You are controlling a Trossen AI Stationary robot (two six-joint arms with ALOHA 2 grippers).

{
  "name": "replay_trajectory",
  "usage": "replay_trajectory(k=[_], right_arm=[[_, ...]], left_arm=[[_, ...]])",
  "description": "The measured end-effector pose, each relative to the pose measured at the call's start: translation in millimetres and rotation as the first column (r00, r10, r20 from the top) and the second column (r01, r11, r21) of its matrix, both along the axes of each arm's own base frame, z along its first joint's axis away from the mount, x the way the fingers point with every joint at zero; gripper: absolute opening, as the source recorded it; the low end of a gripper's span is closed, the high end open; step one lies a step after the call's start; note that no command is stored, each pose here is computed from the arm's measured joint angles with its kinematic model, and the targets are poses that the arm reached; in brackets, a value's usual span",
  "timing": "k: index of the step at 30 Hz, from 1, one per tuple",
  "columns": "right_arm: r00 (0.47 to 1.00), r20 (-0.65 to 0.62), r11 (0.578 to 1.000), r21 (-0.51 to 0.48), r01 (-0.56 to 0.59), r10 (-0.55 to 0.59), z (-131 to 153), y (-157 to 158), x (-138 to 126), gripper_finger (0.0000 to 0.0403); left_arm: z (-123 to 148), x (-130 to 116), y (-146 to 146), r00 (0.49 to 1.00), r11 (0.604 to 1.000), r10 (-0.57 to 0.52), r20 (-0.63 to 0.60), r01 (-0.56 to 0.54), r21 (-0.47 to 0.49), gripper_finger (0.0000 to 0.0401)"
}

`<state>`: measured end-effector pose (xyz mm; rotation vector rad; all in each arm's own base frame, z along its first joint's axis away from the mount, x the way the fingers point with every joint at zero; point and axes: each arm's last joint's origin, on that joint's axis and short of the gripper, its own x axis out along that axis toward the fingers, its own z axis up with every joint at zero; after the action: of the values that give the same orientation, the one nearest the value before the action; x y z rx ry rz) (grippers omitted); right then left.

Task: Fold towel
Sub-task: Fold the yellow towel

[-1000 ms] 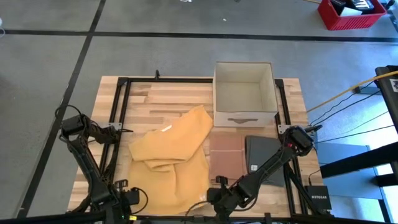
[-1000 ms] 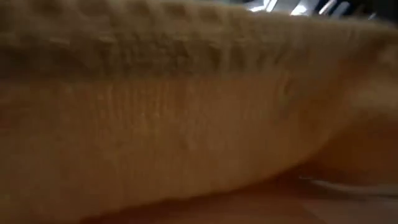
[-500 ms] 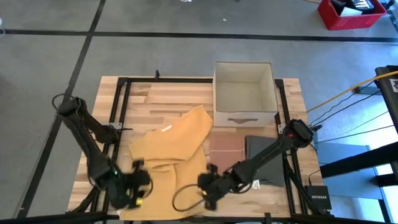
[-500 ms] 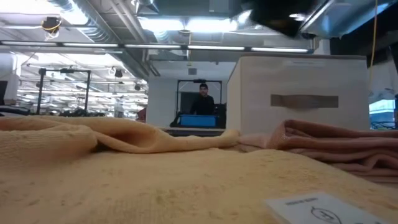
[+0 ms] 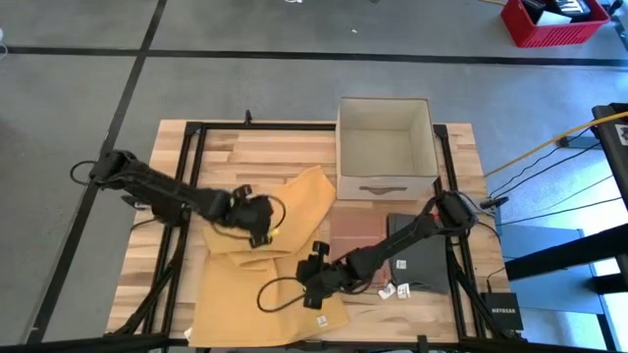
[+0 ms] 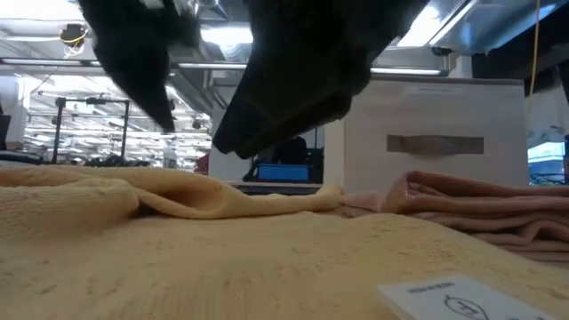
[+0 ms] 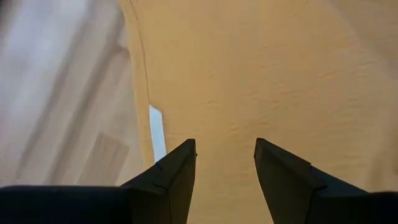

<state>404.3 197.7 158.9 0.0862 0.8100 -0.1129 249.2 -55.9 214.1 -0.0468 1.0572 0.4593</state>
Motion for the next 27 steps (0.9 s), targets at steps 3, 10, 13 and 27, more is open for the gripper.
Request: replay_trajectory(k=[3,10,13,27], right_arm=[[1.000,-0.003,1.000,-0.001,-0.025,0.025,0,8,-4,0.0177],[0.996,0.005,0.994,-0.055,-0.093,0.094,-23,17,1,0.0177],[0.989,-0.014,0.988,-0.043,-0.146,0.146,-45,21,5,0.0177],[0.981,-0.028,0.976,-0.097,-0.193,0.191,-56,14,12,0.0177]], left_arm=[[-17,5,30,1.000,0.998,0.010,0.010,-0.009,-0.062,0.0156],[-46,-5,82,0.997,0.996,0.082,-0.013,-0.083,-0.026,0.0157],[-55,-13,92,0.996,0.997,0.063,-0.066,-0.066,-0.046,0.0157],[-81,-28,128,1.000,0.995,0.020,-0.014,-0.022,-0.101,0.0157]])
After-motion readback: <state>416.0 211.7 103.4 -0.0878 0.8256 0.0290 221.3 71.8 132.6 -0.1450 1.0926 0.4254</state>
